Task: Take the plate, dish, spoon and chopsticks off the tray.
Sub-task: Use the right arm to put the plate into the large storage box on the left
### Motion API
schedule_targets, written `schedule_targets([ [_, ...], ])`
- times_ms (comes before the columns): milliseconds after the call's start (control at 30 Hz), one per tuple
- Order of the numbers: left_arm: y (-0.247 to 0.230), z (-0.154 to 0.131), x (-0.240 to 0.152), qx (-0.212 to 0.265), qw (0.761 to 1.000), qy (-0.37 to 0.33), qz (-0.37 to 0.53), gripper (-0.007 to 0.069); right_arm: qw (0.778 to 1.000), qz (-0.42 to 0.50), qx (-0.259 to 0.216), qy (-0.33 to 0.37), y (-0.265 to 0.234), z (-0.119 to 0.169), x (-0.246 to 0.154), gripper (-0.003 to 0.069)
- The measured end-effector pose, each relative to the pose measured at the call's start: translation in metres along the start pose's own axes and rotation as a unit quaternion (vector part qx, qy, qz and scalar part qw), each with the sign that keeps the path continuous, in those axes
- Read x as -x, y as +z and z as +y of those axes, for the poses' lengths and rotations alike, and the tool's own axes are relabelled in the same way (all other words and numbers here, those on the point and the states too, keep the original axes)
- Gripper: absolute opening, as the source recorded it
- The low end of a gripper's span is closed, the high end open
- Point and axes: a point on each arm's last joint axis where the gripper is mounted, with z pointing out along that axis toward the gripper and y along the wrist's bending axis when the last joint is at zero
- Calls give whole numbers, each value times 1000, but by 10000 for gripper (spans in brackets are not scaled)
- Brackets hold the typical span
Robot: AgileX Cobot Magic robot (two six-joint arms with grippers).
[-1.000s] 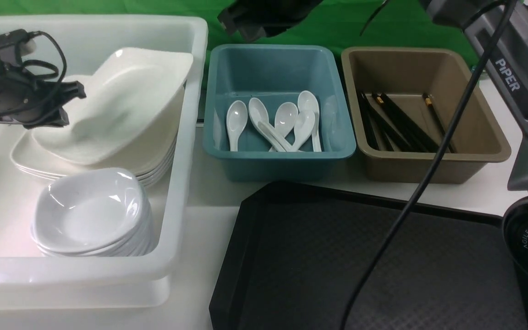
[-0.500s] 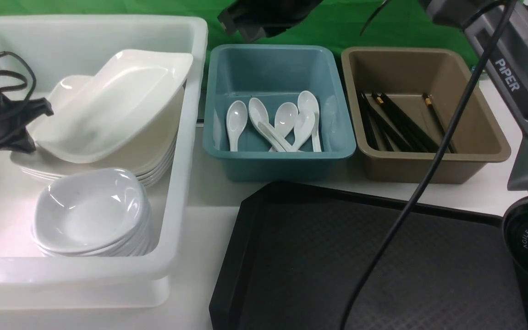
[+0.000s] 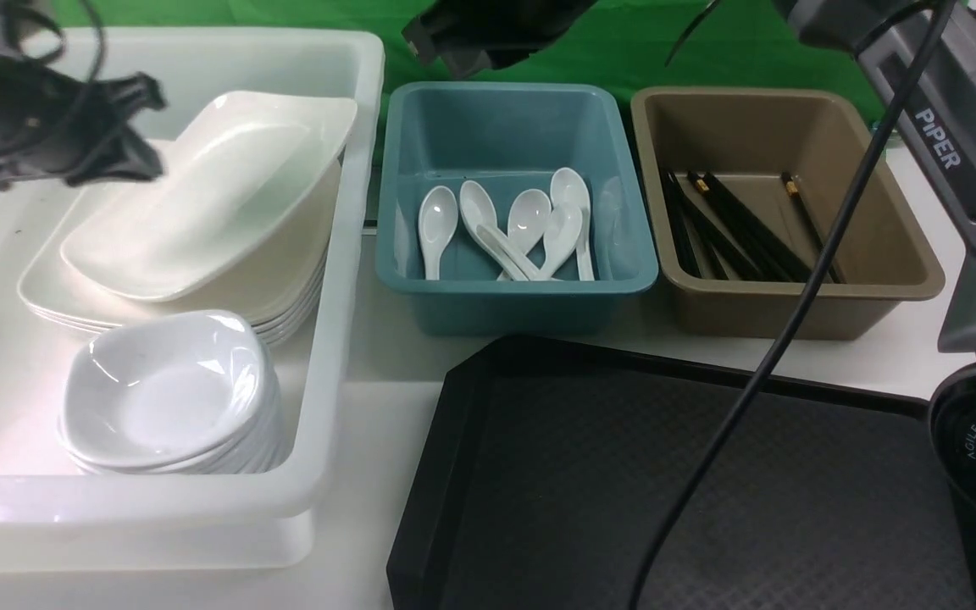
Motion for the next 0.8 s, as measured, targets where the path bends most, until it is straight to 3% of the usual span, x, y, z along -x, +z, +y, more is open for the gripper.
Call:
schedule_targets([
  [200, 18, -63, -17, -45, 997, 69, 11, 10, 1000, 0, 1, 0, 0, 0, 0, 52],
  [300, 13, -78, -18, -53, 995, 84, -5, 10, 1000, 0, 1, 0, 0, 0, 0, 54],
  [533, 11, -102, -25, -67, 991, 112, -4, 10, 1000, 0, 1, 0, 0, 0, 0, 55],
  [800, 25, -98, -30, -56, 991, 120, 14, 10, 1000, 0, 1, 0, 0, 0, 0, 56],
])
